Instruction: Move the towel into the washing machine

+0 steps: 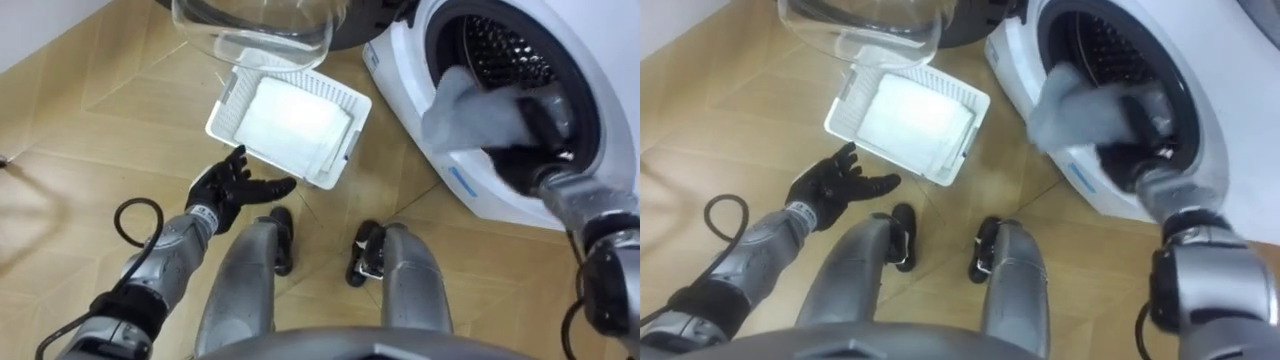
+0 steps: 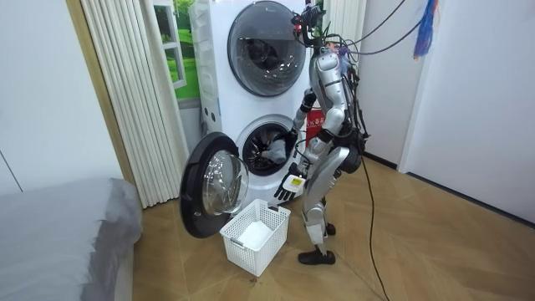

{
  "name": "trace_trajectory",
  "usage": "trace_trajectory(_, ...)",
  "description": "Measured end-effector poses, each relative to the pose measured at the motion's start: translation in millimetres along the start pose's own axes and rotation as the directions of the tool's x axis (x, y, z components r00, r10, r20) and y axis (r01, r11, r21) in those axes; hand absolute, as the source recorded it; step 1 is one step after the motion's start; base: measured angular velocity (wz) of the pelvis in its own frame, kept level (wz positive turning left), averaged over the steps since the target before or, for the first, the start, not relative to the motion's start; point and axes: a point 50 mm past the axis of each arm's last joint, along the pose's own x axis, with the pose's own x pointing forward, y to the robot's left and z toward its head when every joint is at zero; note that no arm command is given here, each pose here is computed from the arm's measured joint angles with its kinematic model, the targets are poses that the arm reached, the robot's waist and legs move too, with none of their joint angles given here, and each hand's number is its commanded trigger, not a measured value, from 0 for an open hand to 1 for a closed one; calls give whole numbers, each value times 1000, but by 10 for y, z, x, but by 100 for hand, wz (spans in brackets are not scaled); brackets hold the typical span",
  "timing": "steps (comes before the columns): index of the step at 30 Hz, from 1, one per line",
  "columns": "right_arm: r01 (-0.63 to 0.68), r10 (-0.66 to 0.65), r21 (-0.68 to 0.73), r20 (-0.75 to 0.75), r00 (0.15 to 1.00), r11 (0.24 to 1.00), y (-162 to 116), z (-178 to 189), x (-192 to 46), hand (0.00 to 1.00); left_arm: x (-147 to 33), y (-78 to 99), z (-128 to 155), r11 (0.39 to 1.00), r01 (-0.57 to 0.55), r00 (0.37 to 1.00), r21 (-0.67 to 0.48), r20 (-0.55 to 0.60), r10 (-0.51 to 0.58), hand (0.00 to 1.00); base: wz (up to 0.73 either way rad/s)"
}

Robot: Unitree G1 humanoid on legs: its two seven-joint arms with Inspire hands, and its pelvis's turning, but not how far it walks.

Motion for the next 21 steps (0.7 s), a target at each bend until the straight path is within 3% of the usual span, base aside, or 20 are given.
trace_trajectory(2,32,-32,38,-1,999,999,12,6,1,100,-6,-26,37,1000,-6,1000,-3,21,6,0,6)
trace_trajectory(3,41,-41,43,0,999,998,12,10,0,88,-11,-24,39,1000,-7,1000,-5,25,7,0,5)
trace_trajectory(4,57,-57,56,0,998,997,15,16,-1,40,-14,-17,33,1000,-13,1000,-6,24,13,0,3)
trace_trajectory(5,72,-73,67,2,997,995,22,27,-3,0,-17,-11,28,1000,-19,1000,-7,23,19,0,4)
trace_trajectory(21,218,-235,330,13,972,919,101,145,-26,0,2,-16,107,999,-36,997,13,65,35,0,4)
